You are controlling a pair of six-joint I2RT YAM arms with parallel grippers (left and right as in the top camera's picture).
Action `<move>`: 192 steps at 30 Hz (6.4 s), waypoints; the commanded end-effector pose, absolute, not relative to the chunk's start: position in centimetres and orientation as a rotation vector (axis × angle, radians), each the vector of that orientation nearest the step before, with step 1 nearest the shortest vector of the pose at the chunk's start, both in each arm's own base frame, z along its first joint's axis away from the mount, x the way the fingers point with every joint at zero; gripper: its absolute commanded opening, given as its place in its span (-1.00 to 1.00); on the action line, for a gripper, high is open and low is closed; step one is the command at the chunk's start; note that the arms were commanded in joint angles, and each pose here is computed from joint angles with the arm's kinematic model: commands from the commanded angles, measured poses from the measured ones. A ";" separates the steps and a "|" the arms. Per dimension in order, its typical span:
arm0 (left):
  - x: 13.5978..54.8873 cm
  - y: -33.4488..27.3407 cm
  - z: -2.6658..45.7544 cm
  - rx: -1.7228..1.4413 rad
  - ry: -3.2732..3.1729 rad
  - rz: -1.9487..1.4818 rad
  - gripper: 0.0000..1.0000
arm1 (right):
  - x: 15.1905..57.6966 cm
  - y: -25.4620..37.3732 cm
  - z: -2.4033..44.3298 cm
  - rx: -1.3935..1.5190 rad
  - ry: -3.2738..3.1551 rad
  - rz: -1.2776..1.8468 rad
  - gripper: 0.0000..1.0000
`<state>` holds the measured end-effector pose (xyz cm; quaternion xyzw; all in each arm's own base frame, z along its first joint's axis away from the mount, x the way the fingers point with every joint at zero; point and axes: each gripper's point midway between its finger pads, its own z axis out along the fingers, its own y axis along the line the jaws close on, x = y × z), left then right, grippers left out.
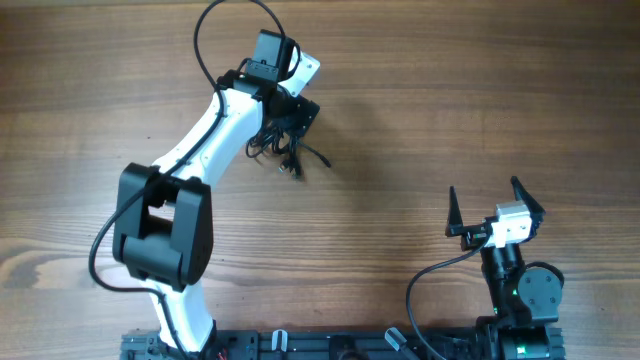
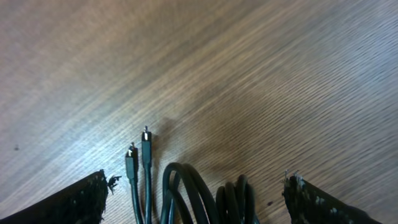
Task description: Untangle cables
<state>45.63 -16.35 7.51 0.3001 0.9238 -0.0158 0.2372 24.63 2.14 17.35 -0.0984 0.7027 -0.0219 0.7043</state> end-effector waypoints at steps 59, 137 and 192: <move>44.7 -21.3 7.8 1.044 2.431 -0.127 -0.16 | 24.6 1.9 17.5 -0.218 1.557 -0.071 1.00; 50.8 -12.6 12.1 -0.329 2.587 -0.289 -0.91 | 24.6 1.9 17.5 -0.217 1.557 -0.071 0.99; 50.7 -14.1 10.8 -0.295 2.609 -0.285 0.33 | 24.6 1.9 17.5 -0.218 1.557 -0.071 0.99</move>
